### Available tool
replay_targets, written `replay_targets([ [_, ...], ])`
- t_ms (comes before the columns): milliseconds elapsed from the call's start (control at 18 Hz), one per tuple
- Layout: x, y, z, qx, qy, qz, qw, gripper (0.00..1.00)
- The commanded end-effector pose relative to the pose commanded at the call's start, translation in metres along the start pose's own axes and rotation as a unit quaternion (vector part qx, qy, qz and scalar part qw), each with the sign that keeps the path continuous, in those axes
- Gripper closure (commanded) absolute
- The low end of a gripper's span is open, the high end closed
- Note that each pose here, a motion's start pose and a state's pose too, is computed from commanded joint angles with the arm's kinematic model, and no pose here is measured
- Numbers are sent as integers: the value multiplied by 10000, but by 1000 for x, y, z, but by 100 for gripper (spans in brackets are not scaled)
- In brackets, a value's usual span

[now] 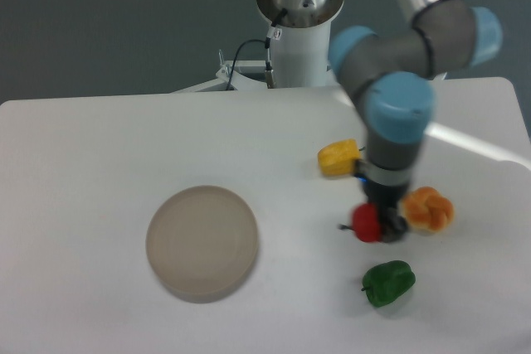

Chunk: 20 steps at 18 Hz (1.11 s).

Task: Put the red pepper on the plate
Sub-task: 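Carry the held red pepper with the gripper over to the beige plate, then lower the red pepper onto the plate and open the gripper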

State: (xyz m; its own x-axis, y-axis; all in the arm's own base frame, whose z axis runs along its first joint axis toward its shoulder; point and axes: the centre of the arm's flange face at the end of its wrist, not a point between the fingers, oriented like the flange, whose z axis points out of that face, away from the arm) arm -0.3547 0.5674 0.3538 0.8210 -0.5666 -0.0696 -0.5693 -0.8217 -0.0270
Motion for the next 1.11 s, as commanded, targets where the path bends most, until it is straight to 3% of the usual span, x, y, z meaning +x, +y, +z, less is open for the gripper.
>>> replay_targets([
  [333, 51, -93, 12, 138, -31, -759, 9970, 59],
  [667, 71, -146, 40, 328, -151, -1162, 9926, 59],
  [1111, 73, -165, 68, 358, -132, -1269, 9912, 59],
])
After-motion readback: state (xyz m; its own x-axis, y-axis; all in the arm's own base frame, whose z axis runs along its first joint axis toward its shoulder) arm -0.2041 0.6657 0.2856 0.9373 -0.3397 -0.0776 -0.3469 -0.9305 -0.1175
